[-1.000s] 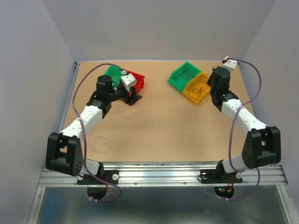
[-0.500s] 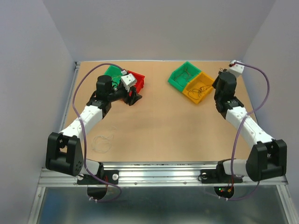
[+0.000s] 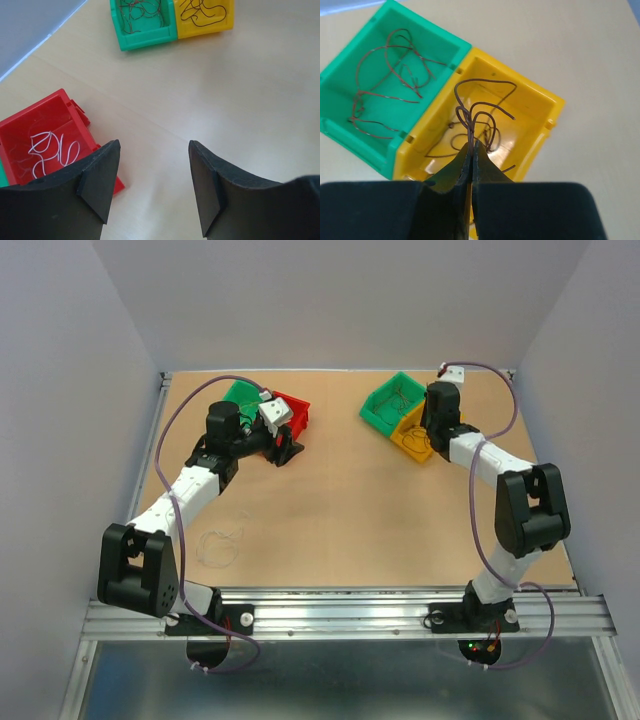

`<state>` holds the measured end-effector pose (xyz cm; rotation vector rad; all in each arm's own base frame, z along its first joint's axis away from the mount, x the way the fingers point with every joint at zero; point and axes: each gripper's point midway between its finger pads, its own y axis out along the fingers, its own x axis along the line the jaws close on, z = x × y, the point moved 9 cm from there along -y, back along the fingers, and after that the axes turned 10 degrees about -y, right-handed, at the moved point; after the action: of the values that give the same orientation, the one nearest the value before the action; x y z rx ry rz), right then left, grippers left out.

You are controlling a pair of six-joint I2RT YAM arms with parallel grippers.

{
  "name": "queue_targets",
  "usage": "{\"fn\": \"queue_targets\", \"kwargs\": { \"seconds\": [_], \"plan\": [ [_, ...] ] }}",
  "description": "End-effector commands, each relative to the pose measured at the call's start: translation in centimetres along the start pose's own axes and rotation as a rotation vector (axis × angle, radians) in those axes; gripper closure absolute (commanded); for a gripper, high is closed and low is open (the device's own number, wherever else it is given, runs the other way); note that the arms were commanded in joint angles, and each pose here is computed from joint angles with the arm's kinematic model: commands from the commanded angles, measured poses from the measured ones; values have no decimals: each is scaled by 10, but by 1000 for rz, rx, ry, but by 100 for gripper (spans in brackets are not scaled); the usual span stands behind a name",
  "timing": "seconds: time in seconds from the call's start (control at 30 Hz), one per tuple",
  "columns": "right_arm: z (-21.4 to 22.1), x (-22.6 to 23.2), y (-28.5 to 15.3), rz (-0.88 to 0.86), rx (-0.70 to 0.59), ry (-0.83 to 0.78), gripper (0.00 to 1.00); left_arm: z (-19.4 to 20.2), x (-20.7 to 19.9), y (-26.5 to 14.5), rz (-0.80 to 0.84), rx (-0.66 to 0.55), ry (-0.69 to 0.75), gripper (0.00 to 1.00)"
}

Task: Untangle the cables

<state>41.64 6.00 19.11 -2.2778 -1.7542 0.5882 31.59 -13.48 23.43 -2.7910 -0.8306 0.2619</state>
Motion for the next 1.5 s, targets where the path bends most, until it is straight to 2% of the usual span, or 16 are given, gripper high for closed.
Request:
{"fn": "queue_targets", "kwargs": {
  "seconds": [0.0, 0.1, 0.2, 0.37, 0.5, 0.6, 0.87, 1.0, 1.1, 1.2, 1.27, 1.3, 1.37, 1.43, 1.47],
  "plan": [
    [-29, 22, 9, -135, -57, 14, 100, -11, 0, 1, 18, -32, 34, 32],
    [-21, 33, 24, -158, -12, 17, 100, -12, 0, 0, 18, -34, 37, 32],
    [-5, 36, 41, -84, 52, 26, 99, -11, -1, 1, 21, -32, 36, 32],
    [12, 29, 39, 26, 92, 84, 99, -10, 0, 2, 22, -27, 33, 32],
    [17, 25, 38, 108, 92, 173, 99, -10, 1, 3, 20, -25, 33, 32],
    [16, 34, 48, 105, 92, 256, 99, -9, 2, 4, 20, -18, 28, 32],
    [30, 45, 68, 165, 153, 448, 100, -9, 2, 3, 20, -18, 28, 32],
    [48, 41, 83, 199, 233, 517, 99, -10, 1, 2, 18, -21, 31, 32],
    [49, 41, 88, 195, 237, 482, 83, -11, 0, 0, 16, -25, 38, 32],
    [36, 38, 82, 186, 209, 465, 82, -11, 1, 0, 1, -28, 42, 32],
    [18, 34, 73, 178, 170, 465, 70, -11, 2, -1, -18, -34, 47, 31],
    [11, 32, 68, 169, 158, 451, 69, -12, 2, -2, -31, -40, 48, 31],
    [0, 31, 57, 172, 127, 443, 59, -18, 3, -7, -76, -72, 73, 28],
    [-15, 26, 43, 171, 89, 433, 59, -22, 1, -14, -119, -117, 91, 27],
    [-20, 26, 37, 164, 78, 432, 58, -18, 1, -17, -148, -121, 86, 22]
  ]
}}
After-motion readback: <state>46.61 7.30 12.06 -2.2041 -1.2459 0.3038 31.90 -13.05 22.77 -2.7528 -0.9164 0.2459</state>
